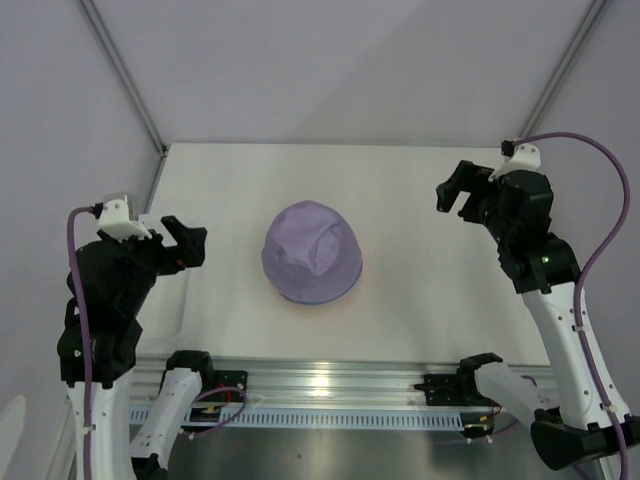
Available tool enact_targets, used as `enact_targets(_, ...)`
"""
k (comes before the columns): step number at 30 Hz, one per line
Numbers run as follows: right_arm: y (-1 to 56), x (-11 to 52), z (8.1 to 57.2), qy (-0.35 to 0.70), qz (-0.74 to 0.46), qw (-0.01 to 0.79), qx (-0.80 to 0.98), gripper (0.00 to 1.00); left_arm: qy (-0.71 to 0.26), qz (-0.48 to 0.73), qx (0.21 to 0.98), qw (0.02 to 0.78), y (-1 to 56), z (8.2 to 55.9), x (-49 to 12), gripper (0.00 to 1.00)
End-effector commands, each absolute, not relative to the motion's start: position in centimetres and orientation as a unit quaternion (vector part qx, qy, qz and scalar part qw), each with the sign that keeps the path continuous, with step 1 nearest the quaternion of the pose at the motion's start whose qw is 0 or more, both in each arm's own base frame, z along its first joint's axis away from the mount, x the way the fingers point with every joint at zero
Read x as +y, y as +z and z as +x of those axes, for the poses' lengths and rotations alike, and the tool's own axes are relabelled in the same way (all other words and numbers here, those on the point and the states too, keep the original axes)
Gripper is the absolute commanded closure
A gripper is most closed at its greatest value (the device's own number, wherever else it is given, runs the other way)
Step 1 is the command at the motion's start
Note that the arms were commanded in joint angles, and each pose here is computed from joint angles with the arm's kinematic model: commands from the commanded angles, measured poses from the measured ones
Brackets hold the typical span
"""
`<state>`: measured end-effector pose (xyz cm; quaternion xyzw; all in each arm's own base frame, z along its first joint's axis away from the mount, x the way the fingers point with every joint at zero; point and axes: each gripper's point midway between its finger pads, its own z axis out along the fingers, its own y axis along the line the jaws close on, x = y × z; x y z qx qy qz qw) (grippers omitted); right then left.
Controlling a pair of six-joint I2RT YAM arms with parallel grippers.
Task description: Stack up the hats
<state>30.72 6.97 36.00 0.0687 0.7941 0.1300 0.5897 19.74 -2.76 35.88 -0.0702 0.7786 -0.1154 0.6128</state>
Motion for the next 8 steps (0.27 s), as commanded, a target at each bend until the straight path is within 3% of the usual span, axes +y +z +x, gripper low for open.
enact_targets(1,33.57,6.1,30.52,0.103,0.085,0.563,0.815,0.01,-0.101,-0.067,0.783,0.61,35.19,20.09,-2.4,0.01)
enact_targets(8,33.64,6.5,30.11,0.115,0.08,0.561,0.816,0.0,-0.109,-0.063,0.787,0.604,34.88,20.03,-2.74,0.01)
